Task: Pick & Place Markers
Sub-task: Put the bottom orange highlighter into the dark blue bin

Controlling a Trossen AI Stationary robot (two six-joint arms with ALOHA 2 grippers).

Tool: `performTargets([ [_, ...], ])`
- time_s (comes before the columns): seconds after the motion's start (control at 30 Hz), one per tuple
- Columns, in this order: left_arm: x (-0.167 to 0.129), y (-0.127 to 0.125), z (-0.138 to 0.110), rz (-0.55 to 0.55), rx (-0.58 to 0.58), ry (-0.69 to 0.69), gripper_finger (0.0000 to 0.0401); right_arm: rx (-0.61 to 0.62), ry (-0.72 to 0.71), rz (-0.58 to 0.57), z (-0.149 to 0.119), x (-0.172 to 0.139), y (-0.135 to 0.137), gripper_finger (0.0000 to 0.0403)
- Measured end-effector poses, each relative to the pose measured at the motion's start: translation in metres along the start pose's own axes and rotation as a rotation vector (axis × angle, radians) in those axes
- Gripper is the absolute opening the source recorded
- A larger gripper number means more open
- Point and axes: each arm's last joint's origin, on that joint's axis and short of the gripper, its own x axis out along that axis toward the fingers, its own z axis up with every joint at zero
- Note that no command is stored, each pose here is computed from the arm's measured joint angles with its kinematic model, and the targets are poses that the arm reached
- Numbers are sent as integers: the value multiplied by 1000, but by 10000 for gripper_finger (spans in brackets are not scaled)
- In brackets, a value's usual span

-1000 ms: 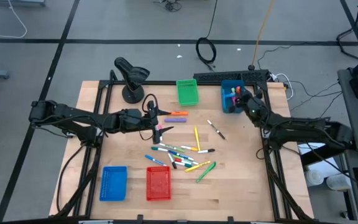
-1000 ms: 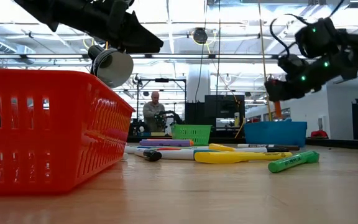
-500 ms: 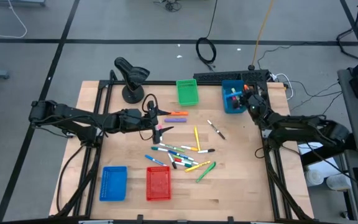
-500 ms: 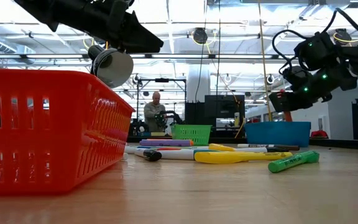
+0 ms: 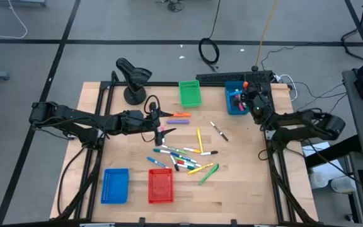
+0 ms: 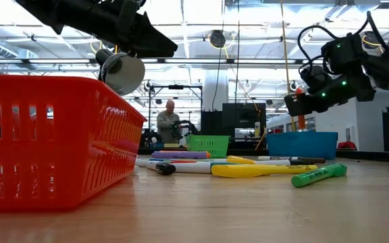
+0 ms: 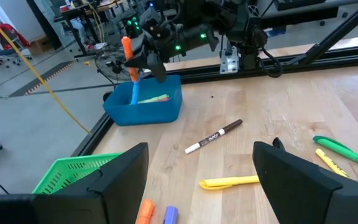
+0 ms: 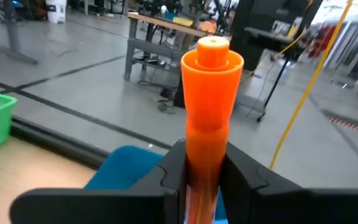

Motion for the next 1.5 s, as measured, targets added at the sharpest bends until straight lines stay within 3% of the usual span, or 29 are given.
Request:
performTargets([
  [0.13,0,0,0,0,0,0,294,-3,-41,-43,1,6,-5,55],
  [0.27,0,0,0,0,1,0,294,-26,9,-74,-9,13,-9,56],
  [0.43,0,0,0,0,7,0,294,19,66,20,-21,17,-7,56],
  [0.8,0,0,0,-1,-20,3,294,133,-29,133,-2,3,7,56],
  [1.07,0,0,-2,-3,-36,19,294,171,46,164,-9,0,12,60],
  [1.2,0,-1,-4,-6,-34,37,294,154,70,165,-12,0,12,81],
  [1.5,0,-1,-5,-8,-31,50,294,169,43,193,-8,0,13,179],
])
